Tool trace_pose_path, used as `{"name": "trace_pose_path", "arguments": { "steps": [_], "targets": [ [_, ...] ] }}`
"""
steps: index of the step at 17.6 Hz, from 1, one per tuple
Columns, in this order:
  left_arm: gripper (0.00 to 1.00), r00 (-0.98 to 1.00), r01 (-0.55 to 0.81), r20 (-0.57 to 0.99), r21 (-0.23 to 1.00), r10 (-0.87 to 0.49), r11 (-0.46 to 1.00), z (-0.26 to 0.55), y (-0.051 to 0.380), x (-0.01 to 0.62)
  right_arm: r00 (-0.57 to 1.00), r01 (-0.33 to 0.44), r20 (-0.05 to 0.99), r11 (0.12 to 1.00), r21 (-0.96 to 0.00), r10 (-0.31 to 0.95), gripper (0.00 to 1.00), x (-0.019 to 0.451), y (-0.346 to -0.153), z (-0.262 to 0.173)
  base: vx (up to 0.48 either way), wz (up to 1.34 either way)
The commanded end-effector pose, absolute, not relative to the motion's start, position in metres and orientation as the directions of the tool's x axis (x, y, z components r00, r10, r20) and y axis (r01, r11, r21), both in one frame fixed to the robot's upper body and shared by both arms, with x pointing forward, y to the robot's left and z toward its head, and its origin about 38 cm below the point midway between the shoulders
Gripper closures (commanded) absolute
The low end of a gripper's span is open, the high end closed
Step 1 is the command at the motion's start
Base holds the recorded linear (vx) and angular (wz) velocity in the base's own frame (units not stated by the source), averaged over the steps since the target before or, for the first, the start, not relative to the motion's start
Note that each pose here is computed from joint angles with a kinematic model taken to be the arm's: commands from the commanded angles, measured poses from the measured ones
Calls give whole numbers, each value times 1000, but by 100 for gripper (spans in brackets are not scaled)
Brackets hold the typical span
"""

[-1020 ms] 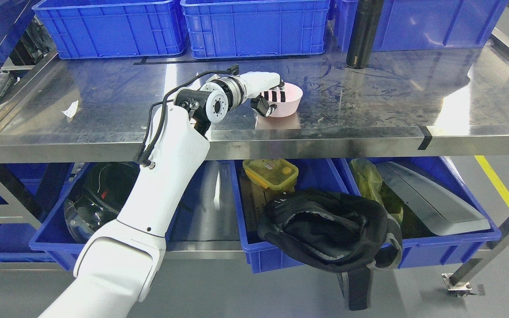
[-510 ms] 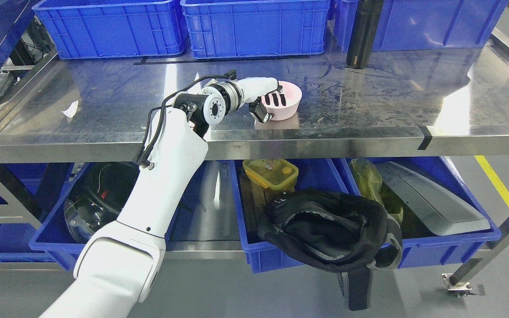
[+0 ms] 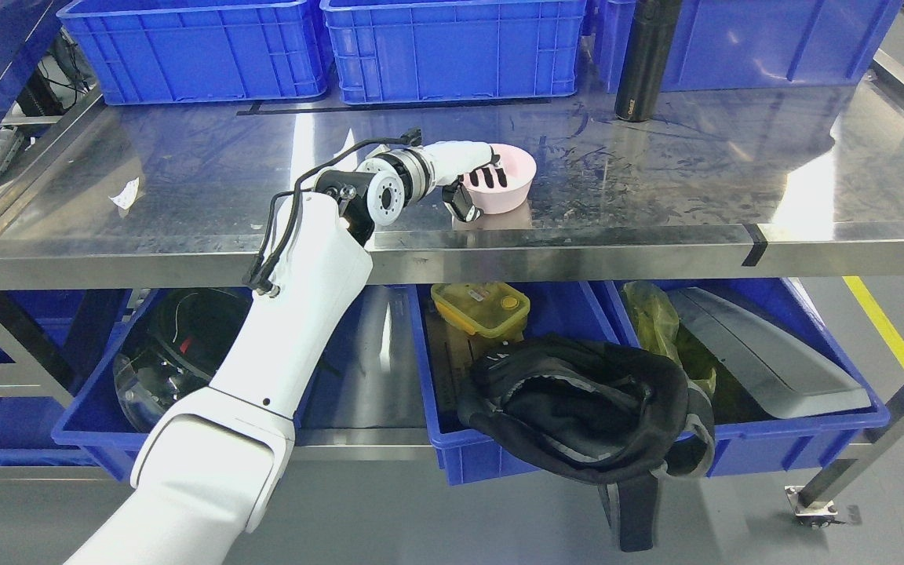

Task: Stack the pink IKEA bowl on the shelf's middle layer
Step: 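Lift the pink bowl off the shelf with the left hand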

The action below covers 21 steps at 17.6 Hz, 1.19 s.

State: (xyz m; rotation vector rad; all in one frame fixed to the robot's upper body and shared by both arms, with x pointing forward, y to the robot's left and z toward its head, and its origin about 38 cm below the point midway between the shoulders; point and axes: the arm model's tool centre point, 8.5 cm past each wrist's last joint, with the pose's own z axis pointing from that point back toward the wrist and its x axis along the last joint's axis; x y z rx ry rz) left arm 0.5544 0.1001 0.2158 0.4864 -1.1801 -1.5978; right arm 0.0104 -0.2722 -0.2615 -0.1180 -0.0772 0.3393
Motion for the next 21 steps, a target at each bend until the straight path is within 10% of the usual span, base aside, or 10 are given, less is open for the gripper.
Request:
{"name": "trace_pose_path", "arguments": {
  "steps": [1,21],
  "targets": [
    [90,-346,523,237,852,-908,23,203,114,560,940,-327,52,934,-142,337,0,6,-282,-261,0,0],
    [99,-807,-105,79,956,-585,273,323,193,450,940,-327,52,934,-142,337,0,6,-282,-261,0,85]
  ]
}}
